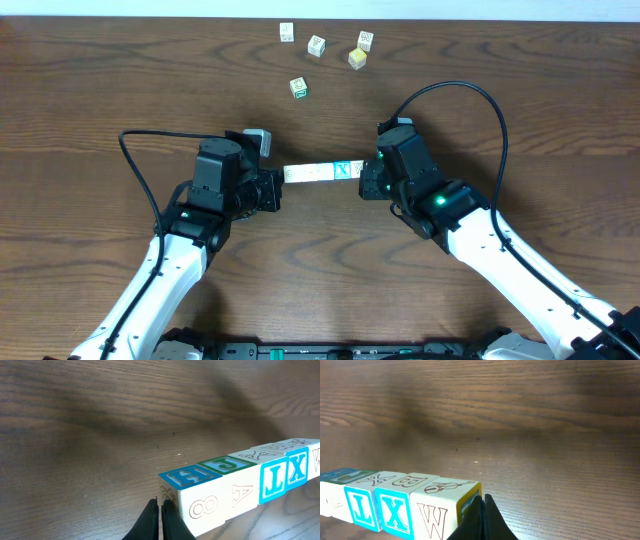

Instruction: Lift 5 blocks

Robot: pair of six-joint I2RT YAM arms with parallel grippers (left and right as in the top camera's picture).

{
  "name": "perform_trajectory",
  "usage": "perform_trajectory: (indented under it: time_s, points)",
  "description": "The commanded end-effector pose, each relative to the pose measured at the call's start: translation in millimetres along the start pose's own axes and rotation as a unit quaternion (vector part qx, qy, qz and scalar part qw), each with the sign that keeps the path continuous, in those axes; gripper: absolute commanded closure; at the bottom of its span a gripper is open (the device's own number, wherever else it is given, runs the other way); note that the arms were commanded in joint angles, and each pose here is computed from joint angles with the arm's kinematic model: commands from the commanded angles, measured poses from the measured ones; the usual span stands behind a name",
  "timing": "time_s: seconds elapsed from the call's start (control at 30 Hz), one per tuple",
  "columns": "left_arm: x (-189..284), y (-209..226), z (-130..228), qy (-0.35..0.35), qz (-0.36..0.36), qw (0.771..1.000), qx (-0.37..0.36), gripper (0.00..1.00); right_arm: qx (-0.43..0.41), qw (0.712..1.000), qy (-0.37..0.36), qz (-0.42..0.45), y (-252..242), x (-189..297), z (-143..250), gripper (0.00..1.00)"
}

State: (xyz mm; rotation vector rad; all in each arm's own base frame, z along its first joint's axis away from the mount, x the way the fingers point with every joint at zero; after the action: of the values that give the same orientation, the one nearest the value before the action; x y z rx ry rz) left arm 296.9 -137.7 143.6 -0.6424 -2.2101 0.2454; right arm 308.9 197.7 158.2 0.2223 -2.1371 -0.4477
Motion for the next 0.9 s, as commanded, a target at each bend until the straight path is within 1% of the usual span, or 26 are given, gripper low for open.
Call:
perform_trajectory:
  time_s: [0.0,0.2,0.5,0.87]
  points:
    - [6.0,-53.6,-8.6,0.005,0.136,0.99,-0.029,0.93,0.036,0.987,0.078,-0.132,63.4,10.2,29.0,0.99]
    - [5.9,-53.5,-8.4,0.005,0.136,0.99,-0.029,0.93,0.041,0.987,0.086,-0.131,66.0,4.2,35.0,0.99]
    - [5.8,-53.5,-8.3,0.005,0.136,0.99,-0.029,0.93,0.042,0.986,0.083,-0.135,68.0,4.2,33.5,0.99]
    - [-2.6,-48.9,-1.0,0.024,0.132,0.991,-0.019,0.93,0.042,0.986,0.081,-0.136,68.5,4.2,32.9,0.99]
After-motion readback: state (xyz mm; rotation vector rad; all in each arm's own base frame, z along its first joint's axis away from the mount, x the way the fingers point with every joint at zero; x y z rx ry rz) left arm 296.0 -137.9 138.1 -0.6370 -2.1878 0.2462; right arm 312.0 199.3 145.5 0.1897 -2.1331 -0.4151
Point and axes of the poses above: each gripper's point midway between its finger pads, its own x axis back along the fingers, its own y axis along the line the jaws close on, z = x × y, the point moved 3 cm from there along x, back along the fingers, and after that the axes turned 8 degrees about -x, right-handed, at the moved point
